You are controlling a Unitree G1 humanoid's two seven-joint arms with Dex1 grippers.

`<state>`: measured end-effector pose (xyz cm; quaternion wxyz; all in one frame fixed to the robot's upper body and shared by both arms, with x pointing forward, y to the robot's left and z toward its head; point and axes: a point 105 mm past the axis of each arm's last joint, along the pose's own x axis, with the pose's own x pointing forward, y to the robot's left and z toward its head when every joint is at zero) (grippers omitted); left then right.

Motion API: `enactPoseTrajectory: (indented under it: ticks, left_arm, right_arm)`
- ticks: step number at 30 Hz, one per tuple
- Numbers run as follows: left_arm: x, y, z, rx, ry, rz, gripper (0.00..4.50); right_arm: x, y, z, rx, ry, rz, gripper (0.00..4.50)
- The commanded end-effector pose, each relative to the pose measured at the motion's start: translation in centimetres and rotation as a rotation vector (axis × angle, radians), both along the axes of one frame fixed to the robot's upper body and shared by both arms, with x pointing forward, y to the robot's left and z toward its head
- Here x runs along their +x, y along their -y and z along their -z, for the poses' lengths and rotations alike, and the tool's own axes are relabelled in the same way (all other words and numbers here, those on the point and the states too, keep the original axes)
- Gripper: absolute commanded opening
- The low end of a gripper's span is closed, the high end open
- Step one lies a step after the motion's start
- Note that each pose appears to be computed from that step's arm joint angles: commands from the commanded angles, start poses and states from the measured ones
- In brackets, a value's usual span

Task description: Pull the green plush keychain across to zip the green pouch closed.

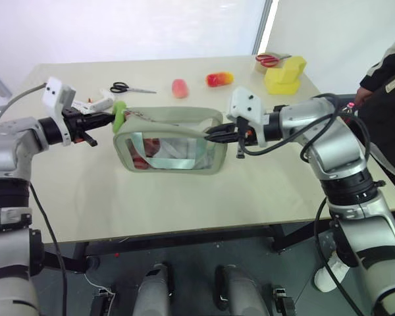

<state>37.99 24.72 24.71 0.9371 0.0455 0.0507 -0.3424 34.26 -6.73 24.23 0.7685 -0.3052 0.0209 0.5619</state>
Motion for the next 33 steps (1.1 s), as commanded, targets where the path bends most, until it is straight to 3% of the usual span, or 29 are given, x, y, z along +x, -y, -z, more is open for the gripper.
enactPoseTrajectory:
  ticks: [1, 5, 9, 15, 18, 25, 29, 33]
  left_arm:
    - [-1.4, 1.9, -5.3, -0.065, 0.125, 0.118, 0.04]
    - [-2.4, 4.3, -6.6, -0.056, 0.122, 0.233, 0.04]
    - [-2.6, 7.1, -5.1, 0.052, 0.104, 0.32, 0.04]
    - [-1.2, 7.6, -3.4, 0.121, 0.095, 0.294, 0.04]
    - [-0.8, 7.3, -4.0, 0.114, 0.124, 0.27, 0.99]
    - [-1.7, 5.8, -6.8, 0.118, 0.157, 0.239, 4.44]
    - [-3.5, 3.7, -7.2, 0.182, 0.135, 0.231, 4.44]
    - [-4.6, 1.9, -4.3, 0.245, 0.037, 0.217, 4.44]
  right_arm:
    - [-0.3, -0.7, -1.1, 0.021, 0.037, -0.031, 0.0]
    - [0.0, -0.7, -1.2, 0.022, 0.045, -0.025, 0.0]
    - [0.3, -0.7, -1.4, 0.025, 0.053, -0.019, 0.0]
    - [0.3, -0.5, -1.4, 0.026, 0.056, -0.003, 0.0]
    - [0.4, -0.3, -1.4, 0.027, 0.057, 0.006, 0.0]
    - [0.5, -0.3, -1.4, 0.028, 0.056, 0.01, 0.0]
    - [0.6, -0.4, -1.4, 0.029, 0.058, 0.009, 0.0]
    - [0.8, -0.5, -1.5, 0.031, 0.06, 0.005, 0.0]
